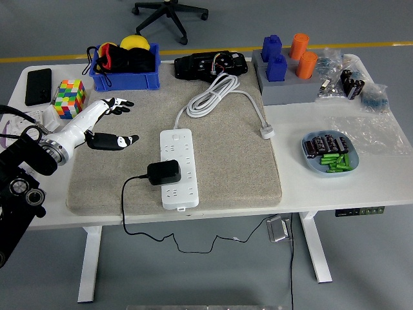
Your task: Pull the plug out,throw it away,press the button
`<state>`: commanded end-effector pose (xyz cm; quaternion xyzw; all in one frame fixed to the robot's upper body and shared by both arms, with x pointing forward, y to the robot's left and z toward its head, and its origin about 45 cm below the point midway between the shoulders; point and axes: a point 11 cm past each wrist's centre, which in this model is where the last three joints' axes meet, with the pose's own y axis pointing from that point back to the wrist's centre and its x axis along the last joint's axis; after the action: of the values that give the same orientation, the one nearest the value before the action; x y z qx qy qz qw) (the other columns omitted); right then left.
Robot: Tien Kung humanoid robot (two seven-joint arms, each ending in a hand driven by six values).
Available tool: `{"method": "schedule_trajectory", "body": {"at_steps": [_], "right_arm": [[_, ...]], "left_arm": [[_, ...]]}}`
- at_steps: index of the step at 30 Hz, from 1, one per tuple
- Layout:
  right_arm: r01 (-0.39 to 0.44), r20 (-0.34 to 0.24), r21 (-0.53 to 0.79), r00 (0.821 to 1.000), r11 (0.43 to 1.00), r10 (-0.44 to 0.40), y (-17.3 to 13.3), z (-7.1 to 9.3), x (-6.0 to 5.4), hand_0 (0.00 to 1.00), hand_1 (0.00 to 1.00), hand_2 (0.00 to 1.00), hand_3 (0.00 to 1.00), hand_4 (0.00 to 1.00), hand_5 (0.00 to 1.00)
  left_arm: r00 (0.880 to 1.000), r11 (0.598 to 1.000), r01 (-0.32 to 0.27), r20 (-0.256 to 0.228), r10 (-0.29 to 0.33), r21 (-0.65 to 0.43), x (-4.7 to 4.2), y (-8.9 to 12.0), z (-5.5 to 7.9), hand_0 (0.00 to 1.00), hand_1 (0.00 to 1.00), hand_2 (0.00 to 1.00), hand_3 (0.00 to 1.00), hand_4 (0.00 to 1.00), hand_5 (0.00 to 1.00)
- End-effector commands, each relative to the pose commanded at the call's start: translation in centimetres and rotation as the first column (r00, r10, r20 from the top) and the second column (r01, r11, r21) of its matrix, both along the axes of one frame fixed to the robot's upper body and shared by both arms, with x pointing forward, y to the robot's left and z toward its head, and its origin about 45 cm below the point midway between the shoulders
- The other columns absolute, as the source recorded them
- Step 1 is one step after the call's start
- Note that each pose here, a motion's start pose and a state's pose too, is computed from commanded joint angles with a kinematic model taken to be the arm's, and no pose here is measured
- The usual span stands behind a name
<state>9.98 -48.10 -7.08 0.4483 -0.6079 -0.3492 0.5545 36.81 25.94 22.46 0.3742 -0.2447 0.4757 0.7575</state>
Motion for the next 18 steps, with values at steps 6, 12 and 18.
{"method": "schedule_trajectory", "body": {"at_steps": [6,12,18], "right_arm": [[0.001,-0.006,0.001,1.000,1.000,-0.001,0.0,-0.1,-0.2,0.748,0.700,0.709,0.724,0.776,0.632],[0.002,-0.006,0.003,1.000,1.000,-0.002,0.1,-0.1,-0.2,0.748,0.700,0.710,0.723,0.777,0.631],[0.000,-0.004,0.002,1.000,1.000,0.000,0.1,-0.1,-0.2,0.749,0.701,0.710,0.723,0.776,0.630]], "left_arm": [[0.998,0.998,0.052,-0.037,-0.051,0.036,-0.29,-1.4,-0.6,0.891,0.907,0.901,0.919,0.998,0.343],[0.995,0.992,0.087,-0.058,-0.082,0.090,-0.30,-2.8,-2.2,0.886,0.887,0.877,0.909,0.998,0.074],[0.991,0.986,0.119,-0.082,-0.109,0.116,-0.55,-3.9,-3.9,0.884,0.849,0.827,0.881,0.998,0.002]]}}
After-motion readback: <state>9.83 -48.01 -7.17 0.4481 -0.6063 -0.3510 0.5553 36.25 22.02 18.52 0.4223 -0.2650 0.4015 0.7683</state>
